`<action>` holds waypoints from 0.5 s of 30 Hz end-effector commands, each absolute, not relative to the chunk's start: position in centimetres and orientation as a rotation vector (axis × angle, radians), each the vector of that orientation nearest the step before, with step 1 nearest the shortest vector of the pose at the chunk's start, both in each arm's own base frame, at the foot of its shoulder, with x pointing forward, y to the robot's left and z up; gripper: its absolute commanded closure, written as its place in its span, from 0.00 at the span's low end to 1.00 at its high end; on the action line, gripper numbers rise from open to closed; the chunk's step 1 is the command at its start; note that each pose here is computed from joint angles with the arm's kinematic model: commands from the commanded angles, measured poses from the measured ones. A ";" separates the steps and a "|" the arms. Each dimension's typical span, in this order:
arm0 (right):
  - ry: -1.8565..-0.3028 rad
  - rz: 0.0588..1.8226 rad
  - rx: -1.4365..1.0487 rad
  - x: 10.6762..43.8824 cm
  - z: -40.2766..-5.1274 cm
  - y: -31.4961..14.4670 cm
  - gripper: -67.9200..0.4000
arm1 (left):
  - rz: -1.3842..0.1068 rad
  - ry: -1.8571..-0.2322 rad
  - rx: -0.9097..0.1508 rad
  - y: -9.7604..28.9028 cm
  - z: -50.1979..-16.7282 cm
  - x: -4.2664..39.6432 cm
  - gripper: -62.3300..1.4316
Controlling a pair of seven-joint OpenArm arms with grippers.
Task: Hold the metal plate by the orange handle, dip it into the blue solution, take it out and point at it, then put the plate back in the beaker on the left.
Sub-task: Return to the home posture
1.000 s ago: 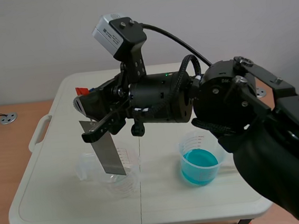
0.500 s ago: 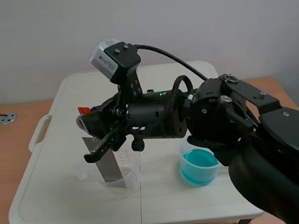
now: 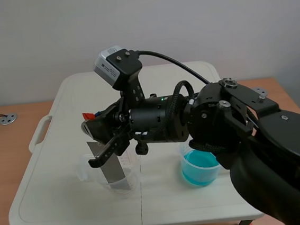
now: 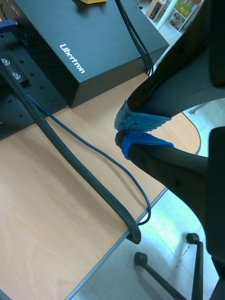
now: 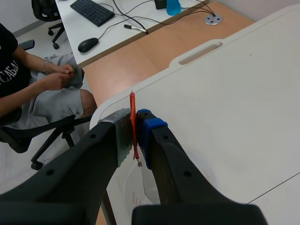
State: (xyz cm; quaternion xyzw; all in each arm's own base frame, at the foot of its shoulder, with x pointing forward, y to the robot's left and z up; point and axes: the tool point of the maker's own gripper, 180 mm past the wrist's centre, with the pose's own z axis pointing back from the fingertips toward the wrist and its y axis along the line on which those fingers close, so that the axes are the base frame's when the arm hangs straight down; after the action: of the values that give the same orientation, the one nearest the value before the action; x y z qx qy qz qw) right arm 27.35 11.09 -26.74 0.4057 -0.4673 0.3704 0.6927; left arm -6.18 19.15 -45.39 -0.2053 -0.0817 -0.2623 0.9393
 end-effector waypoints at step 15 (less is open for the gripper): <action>-1.089 0.843 0.896 28.2 -25.5 11.1 0.77 | -0.531 -0.166 -0.437 18.8 -45.2 -6.5 0.95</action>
State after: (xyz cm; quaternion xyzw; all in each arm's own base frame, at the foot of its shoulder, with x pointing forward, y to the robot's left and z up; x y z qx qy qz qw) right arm 27.38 11.00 -27.00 0.3980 -0.4661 0.3766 0.6947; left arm -6.17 19.15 -45.39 -0.2054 -0.0819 -0.2623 0.9393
